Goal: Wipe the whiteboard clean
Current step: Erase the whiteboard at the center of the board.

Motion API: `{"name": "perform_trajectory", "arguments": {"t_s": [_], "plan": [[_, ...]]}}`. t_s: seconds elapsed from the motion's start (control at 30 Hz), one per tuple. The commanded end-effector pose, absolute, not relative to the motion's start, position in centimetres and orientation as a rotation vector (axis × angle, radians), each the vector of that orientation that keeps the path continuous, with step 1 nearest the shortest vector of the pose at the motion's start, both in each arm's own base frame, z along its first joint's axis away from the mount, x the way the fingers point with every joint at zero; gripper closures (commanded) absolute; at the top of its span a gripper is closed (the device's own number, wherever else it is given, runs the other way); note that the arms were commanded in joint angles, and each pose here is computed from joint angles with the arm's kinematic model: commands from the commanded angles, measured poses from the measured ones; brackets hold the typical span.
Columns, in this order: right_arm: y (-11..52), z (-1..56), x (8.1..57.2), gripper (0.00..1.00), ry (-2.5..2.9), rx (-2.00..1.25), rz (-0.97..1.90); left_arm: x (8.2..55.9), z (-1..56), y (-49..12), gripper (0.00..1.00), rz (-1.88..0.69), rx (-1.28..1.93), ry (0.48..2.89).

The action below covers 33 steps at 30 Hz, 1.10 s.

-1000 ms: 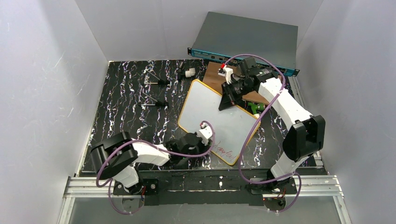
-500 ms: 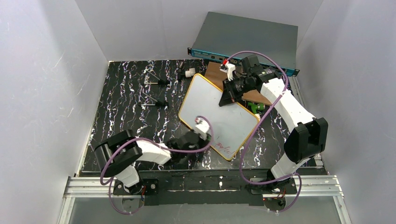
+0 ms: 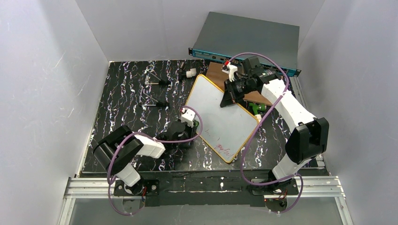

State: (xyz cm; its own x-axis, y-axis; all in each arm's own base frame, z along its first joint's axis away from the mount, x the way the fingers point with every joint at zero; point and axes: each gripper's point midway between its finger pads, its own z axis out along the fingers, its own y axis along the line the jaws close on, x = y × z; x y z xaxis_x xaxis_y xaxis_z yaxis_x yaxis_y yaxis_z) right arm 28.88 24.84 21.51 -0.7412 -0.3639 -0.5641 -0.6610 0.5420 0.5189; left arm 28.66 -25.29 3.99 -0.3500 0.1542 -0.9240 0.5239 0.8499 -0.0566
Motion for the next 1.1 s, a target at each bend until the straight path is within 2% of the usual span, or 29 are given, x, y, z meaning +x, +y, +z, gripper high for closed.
{"name": "perform_trajectory", "arguments": {"t_s": [0.0, 0.3, 0.43, 0.5, 0.53, 0.77, 0.93, 1.07], "plan": [[28.3, 23.3, 25.2, 0.99, 2.233, -1.026, 1.356, 26.4, 8.2, -33.4, 1.00, -0.680, 0.687, 1.777], [28.3, 23.2, 25.2, 0.99, 2.238, -1.021, 1.365, 19.4, 8.7, -42.6, 1.00, -0.869, 0.864, 1.728], [28.3, 23.3, 25.2, 0.99, 2.234, -1.023, 1.359, 17.8, 8.7, -44.6, 1.00, -0.895, 0.912, 1.731], [28.2, 23.4, 25.1, 0.99, 2.231, -1.024, 1.356, 18.9, 8.2, -43.3, 1.00, -0.814, 0.870, 1.753], [28.2, 23.4, 25.0, 0.99, 2.227, -1.025, 1.355, 21.9, 8.0, -40.2, 1.00, -0.706, 0.765, 1.791], [28.3, 23.4, 24.9, 0.99, 2.227, -1.015, 1.376, 28.8, 6.8, -29.3, 1.00, -0.483, 0.492, 1.882], [28.4, 23.4, 24.9, 0.99, 2.228, -1.013, 1.386, 29.7, 4.5, -26.2, 1.00, -0.446, 0.495, 1.935], [28.6, 23.4, 24.9, 0.99, 2.227, -1.009, 1.405, 28.2, 3.8, -27.7, 1.00, -0.553, 0.596, 1.934]]}}
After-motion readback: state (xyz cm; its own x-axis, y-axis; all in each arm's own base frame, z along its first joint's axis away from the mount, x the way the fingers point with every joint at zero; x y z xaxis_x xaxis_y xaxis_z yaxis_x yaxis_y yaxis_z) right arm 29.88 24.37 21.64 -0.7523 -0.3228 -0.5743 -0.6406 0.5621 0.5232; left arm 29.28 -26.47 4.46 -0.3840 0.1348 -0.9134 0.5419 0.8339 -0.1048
